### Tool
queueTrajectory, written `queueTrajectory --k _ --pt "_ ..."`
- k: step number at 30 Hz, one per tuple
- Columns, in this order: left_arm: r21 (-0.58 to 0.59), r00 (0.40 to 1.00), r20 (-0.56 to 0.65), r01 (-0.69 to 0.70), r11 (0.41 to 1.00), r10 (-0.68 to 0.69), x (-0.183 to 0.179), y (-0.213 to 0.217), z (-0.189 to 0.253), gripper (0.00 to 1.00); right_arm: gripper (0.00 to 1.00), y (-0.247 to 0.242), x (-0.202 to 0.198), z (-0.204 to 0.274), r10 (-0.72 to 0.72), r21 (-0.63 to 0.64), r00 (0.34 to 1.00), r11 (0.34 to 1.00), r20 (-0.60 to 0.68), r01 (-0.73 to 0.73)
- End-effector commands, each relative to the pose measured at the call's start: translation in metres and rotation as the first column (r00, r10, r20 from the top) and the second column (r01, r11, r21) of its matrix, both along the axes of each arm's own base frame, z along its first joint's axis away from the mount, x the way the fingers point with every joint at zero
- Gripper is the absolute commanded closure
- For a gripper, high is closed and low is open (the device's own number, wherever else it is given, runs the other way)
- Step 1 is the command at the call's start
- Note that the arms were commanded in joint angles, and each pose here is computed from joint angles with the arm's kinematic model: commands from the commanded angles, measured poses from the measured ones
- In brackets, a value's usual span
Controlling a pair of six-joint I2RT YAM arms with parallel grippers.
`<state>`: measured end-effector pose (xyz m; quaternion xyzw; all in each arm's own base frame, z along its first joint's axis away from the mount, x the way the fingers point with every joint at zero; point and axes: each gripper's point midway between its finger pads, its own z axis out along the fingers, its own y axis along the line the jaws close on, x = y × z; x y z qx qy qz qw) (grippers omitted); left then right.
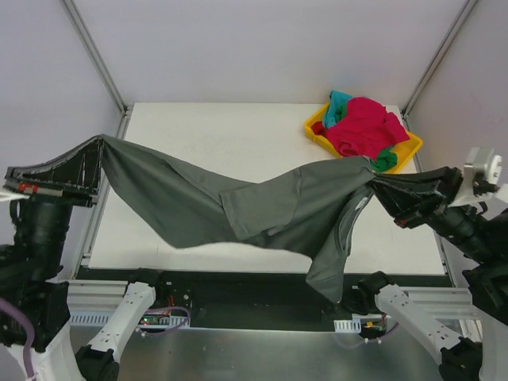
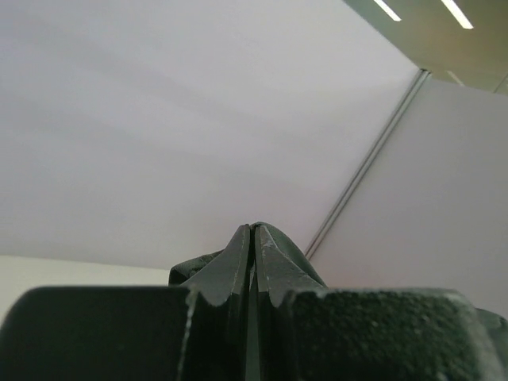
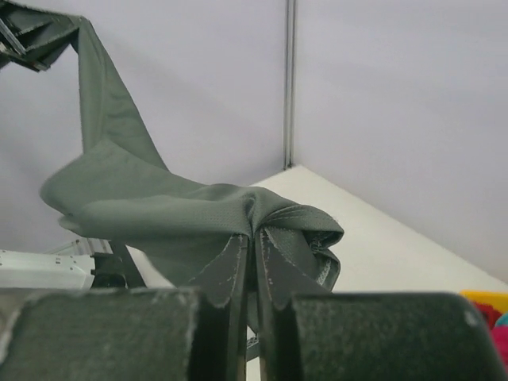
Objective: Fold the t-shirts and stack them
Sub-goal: Flatten out the tshirt
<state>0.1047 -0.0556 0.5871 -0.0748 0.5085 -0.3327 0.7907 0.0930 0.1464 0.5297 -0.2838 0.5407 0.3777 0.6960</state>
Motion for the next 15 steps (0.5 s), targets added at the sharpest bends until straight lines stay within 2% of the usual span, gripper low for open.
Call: queueTrajectory --k 1,3,5,6,7,9,10,11,12,13,14,15 --pt "0.064 0.972 -0.21 -0.098 0.993 0.109 0.1 0.003 -0.045 1.0 0.96 0.007 0.045 -0.049 -0.098 -0.041 0.977 0.995 -0.191 0.092" --pt "0.099 0.938 -0.294 -0.16 0.982 0.182 0.142 0.01 -0.072 1.0 0.95 0.005 0.077 -0.082 -0.205 -0.098 0.944 0.978 -0.259 0.186" --pt "0.146 0.888 -0.389 -0.202 0.969 0.244 0.189 0.014 -0.109 1.0 0.94 0.001 0.116 -0.127 -0.345 -0.197 0.879 0.936 -0.33 0.294" --pt "0.185 0.856 -0.435 -0.219 0.958 0.28 0.216 0.016 -0.131 1.0 0.93 -0.003 0.135 -0.15 -0.416 -0.254 0.837 0.905 -0.355 0.342" --pt "0.222 0.817 -0.487 -0.226 0.948 0.309 0.242 0.017 -0.158 1.0 0.92 -0.015 0.159 -0.178 -0.53 -0.33 0.762 0.843 -0.372 0.425" --pt "0.304 0.736 -0.571 -0.222 0.927 0.363 0.293 0.018 -0.21 1.0 0.9 -0.026 0.195 -0.229 -0.647 -0.45 0.651 0.755 -0.397 0.477" --pt "0.343 0.702 -0.602 -0.203 0.917 0.381 0.315 0.017 -0.23 0.9 0.89 -0.03 0.214 -0.252 -0.677 -0.499 0.613 0.727 -0.407 0.472" --pt "0.402 0.627 -0.671 -0.14 0.905 0.395 0.344 0.012 -0.274 0.55 0.84 -0.035 0.232 -0.268 -0.701 -0.533 0.591 0.701 -0.398 0.473" --pt "0.435 0.57 -0.713 -0.096 0.895 0.408 0.362 0.01 -0.299 0.1 0.67 -0.036 0.25 -0.281 -0.714 -0.567 0.572 0.685 -0.403 0.457" --pt "0.462 0.508 -0.743 -0.084 0.883 0.437 0.372 0.013 -0.313 0.01 0.37 -0.037 0.263 -0.287 -0.72 -0.594 0.561 0.676 -0.408 0.436" --pt "0.49 0.431 -0.768 -0.082 0.868 0.474 0.38 0.019 -0.332 0.01 0.17 -0.036 0.274 -0.292 -0.732 -0.623 0.539 0.662 -0.417 0.417" --pt "0.51 0.365 -0.783 -0.089 0.856 0.504 0.382 0.025 -0.344 0.01 0.11 -0.038 0.28 -0.296 -0.751 -0.657 0.509 0.639 -0.421 0.4"
